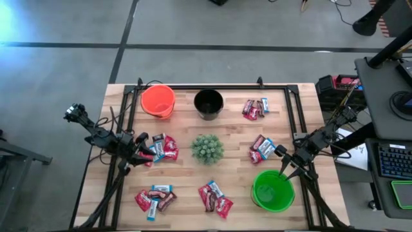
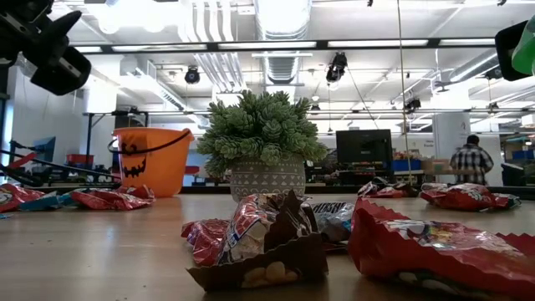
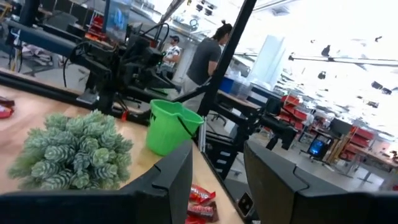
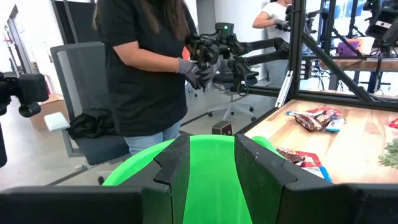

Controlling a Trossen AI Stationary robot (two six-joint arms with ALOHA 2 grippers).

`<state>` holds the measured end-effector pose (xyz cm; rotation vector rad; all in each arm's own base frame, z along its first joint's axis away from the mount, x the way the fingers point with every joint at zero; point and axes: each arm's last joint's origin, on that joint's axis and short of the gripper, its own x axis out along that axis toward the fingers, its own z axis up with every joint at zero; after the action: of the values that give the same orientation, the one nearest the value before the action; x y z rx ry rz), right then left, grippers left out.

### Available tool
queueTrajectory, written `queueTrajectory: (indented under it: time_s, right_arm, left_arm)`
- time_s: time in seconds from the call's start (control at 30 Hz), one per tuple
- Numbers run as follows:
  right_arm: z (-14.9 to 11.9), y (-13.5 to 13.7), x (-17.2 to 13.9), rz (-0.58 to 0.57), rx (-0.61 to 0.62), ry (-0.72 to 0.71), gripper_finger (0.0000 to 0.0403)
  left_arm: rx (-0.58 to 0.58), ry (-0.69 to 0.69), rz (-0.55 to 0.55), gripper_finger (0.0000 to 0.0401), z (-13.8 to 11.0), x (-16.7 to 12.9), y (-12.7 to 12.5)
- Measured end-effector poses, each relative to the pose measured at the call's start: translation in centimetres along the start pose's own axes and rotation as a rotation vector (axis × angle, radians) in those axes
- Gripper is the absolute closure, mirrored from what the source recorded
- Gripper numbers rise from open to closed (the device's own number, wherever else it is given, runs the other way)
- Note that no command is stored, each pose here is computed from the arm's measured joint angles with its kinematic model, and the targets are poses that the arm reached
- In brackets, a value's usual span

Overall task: Sort candy
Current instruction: Put the blue chocolate into the green bucket

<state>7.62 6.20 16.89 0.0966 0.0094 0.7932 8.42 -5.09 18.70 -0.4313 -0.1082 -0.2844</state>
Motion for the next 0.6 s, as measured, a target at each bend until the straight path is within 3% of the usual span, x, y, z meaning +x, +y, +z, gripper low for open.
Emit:
queueTrajectory:
  time_s: [0.6]
  right_arm:
    - [0.00,0.00,0.00,0.000,0.000,0.000,0.0287]
  left_arm:
    - [0.008,-0.010,0.126,0.0274,-0.22,0.14,0.38]
